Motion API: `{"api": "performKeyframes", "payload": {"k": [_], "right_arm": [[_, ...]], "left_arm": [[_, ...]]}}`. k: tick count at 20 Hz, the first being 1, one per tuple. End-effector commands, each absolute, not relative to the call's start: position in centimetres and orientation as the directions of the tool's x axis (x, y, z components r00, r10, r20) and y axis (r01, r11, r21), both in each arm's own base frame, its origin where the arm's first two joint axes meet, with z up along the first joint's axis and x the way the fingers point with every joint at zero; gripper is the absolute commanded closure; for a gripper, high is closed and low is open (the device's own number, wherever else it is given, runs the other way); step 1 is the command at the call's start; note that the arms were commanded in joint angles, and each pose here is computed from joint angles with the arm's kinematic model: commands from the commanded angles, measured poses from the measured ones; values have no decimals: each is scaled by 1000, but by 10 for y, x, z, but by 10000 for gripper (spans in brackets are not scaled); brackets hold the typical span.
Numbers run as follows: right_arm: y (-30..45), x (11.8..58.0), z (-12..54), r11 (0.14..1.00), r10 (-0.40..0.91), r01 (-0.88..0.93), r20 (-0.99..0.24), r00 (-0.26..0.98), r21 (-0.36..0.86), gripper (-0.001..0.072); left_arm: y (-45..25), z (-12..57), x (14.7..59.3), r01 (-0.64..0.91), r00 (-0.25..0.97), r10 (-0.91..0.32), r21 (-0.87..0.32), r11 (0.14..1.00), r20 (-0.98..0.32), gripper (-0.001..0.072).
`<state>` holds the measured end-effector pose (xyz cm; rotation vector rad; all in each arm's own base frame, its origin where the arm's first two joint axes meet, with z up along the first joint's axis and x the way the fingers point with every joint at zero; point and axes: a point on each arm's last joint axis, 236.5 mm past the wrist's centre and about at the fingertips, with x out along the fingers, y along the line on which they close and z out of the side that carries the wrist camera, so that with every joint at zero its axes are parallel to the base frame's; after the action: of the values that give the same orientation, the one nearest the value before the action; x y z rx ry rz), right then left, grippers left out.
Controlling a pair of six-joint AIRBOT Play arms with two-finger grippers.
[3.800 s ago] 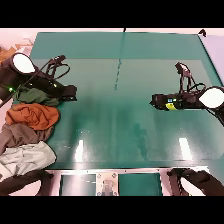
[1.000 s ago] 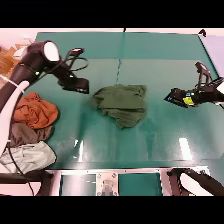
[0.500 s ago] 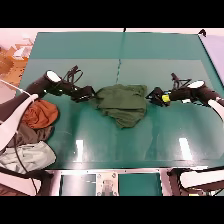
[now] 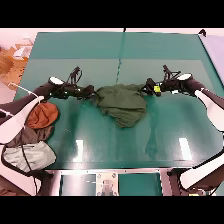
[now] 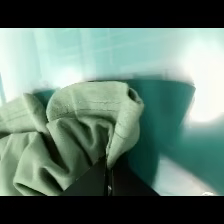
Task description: Fold the shirts.
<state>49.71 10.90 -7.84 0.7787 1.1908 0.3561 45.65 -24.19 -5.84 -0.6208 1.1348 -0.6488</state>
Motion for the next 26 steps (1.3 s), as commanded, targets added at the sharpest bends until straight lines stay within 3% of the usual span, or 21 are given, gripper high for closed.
{"api": "performKeyframes", "payload": {"k": [1, 5, 8, 12, 15, 18, 21, 23, 26], "right_arm": [[109, 510, -50, 681, 654, 90, -659, 372, 726, 699], [106, 515, 85, 668, 713, -157, -564, 417, 728, 700], [106, 489, 237, 696, 702, -399, -448, 553, 597, 700], [106, 388, 422, 761, 640, -573, -210, 739, 304, 700], [94, 316, 497, 846, 528, -520, -49, 848, 121, 700], [87, 257, 546, 905, 423, -426, 108, 900, -2, 700], [91, 226, 557, 918, 397, -394, 150, 905, -55, 700], [93, 228, 543, 913, 409, -408, 98, 907, -31, 700], [88, 260, 483, 902, 431, -426, -80, 899, 78, 700]], "left_arm": [[-246, -19, 468, 256, 280, -782, -742, 620, -557, 684], [-255, 121, 487, 532, 295, -842, -655, 537, -451, 685], [-254, 262, 464, 722, 349, -860, -478, 500, -373, 685], [-231, 408, 389, 805, 512, -826, -204, 557, -234, 684], [-195, 463, 338, 730, 672, -724, -21, 683, -157, 684], [-145, 522, 304, 550, 834, -552, 71, 832, 7, 684], [-116, 568, 287, 434, 877, -445, 103, 895, 181, 684], [-112, 575, 303, 410, 880, -421, 96, 907, 222, 684], [-121, 535, 380, 415, 899, -418, 48, 909, 135, 684]]}}
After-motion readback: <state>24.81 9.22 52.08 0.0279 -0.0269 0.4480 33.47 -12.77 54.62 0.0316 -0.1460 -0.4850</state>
